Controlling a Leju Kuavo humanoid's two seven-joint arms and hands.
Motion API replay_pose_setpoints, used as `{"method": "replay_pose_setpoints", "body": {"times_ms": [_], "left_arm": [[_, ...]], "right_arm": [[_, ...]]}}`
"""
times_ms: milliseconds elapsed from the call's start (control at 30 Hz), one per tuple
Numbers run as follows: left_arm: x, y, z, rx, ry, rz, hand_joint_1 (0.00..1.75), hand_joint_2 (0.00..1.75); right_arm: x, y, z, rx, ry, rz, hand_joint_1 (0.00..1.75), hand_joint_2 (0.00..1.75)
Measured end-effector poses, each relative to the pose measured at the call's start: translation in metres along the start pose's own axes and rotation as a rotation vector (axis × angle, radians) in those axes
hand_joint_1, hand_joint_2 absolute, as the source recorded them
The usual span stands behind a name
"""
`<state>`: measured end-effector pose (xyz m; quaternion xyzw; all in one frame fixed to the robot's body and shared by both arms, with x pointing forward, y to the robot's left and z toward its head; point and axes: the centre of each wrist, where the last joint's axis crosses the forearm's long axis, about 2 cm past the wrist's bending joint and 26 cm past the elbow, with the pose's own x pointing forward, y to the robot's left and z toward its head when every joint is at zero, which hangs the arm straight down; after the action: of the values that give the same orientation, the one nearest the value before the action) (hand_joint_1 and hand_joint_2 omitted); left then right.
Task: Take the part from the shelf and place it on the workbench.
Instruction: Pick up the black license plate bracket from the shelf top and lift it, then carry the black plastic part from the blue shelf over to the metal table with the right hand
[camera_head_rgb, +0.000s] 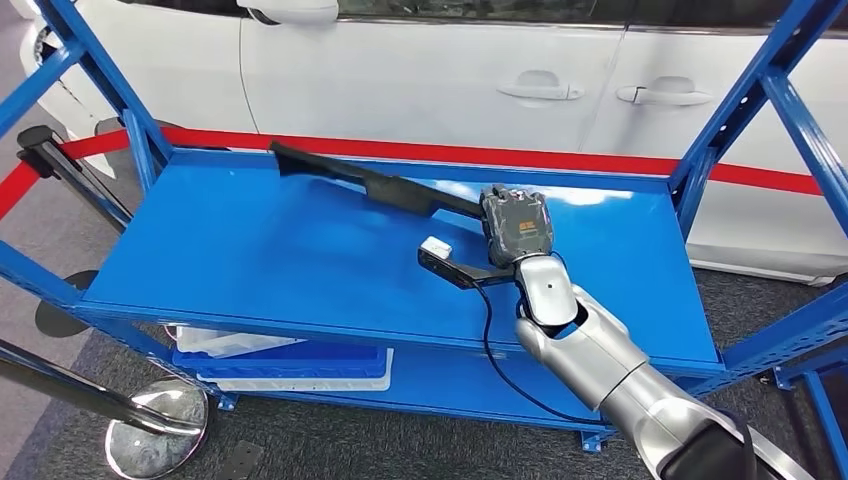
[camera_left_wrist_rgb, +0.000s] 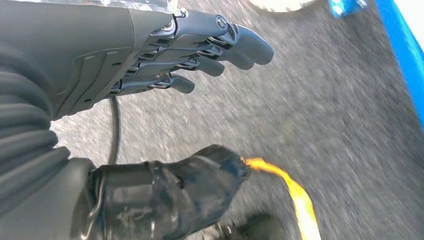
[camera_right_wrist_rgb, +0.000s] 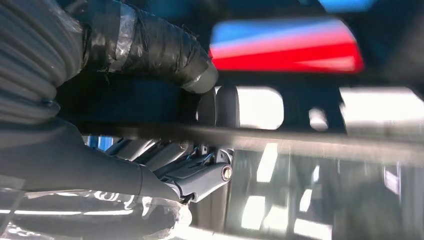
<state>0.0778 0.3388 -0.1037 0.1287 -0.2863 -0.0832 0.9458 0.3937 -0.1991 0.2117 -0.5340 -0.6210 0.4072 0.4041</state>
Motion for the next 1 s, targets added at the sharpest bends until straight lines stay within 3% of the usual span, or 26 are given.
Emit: {"method": "replay_pose_setpoints", "body": {"times_ms": [267,500,1000], "left_arm": [[0.001,-0.007,0.001,0.035,0.111,-0.003,0.00,1.75],[0.004,-0.017,0.002,0.006,0.140,0.020,0.00,1.75],[0.008,-0.024,0.002,-0.006,0.126,0.033,0.00,1.75]], "right_arm": [[0.010,-0.050,-0.010,-0.235,-0.035,-0.076,1.75,1.75],[0.018,-0.084,-0.014,-0.351,-0.066,-0.119,1.75,1.75],[0.033,-0.119,-0.014,-0.471,-0.126,-0.151,1.75,1.75]]}}
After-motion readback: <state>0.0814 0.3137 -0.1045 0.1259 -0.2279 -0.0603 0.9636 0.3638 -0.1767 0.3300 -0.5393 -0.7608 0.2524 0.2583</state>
